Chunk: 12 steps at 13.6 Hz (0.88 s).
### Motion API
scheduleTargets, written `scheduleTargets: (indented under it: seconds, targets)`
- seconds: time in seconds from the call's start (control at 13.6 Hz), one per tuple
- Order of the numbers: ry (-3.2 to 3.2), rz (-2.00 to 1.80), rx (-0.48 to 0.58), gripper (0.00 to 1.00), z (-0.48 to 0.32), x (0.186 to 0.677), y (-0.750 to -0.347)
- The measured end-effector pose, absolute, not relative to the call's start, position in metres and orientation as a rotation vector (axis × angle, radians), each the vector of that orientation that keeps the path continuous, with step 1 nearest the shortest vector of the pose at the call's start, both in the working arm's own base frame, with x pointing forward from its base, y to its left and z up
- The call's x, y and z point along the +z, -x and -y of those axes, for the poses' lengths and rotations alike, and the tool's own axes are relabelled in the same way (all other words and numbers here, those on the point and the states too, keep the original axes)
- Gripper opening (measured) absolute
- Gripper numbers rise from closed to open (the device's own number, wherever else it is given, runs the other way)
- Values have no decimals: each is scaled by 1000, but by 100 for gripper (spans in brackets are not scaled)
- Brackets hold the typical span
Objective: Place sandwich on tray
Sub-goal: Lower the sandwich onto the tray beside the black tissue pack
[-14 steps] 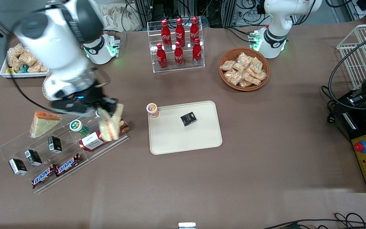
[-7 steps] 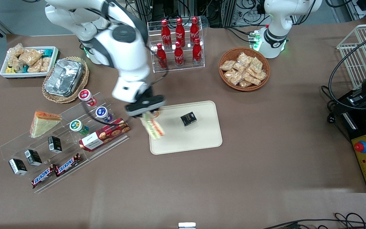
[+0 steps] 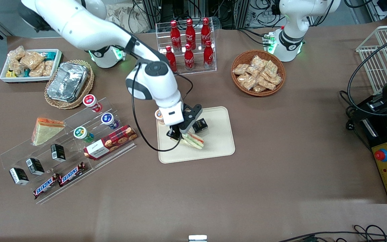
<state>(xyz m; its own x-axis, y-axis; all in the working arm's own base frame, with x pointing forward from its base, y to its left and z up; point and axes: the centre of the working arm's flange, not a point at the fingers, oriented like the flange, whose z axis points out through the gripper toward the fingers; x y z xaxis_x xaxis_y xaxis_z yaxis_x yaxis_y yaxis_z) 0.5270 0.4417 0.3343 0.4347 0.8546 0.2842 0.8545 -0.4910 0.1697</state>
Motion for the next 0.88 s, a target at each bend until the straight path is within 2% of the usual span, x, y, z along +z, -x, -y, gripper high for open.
scheduleTargets:
  seconds: [0.37, 0.66, 0.88]
  targets:
    - [-2445, -1906, 485, 22, -427, 289, -543]
    - [-2297, -2124, 500, 22, -428, 255, -546]
    - [-2207, -2213, 517, 22, -430, 250, -552]
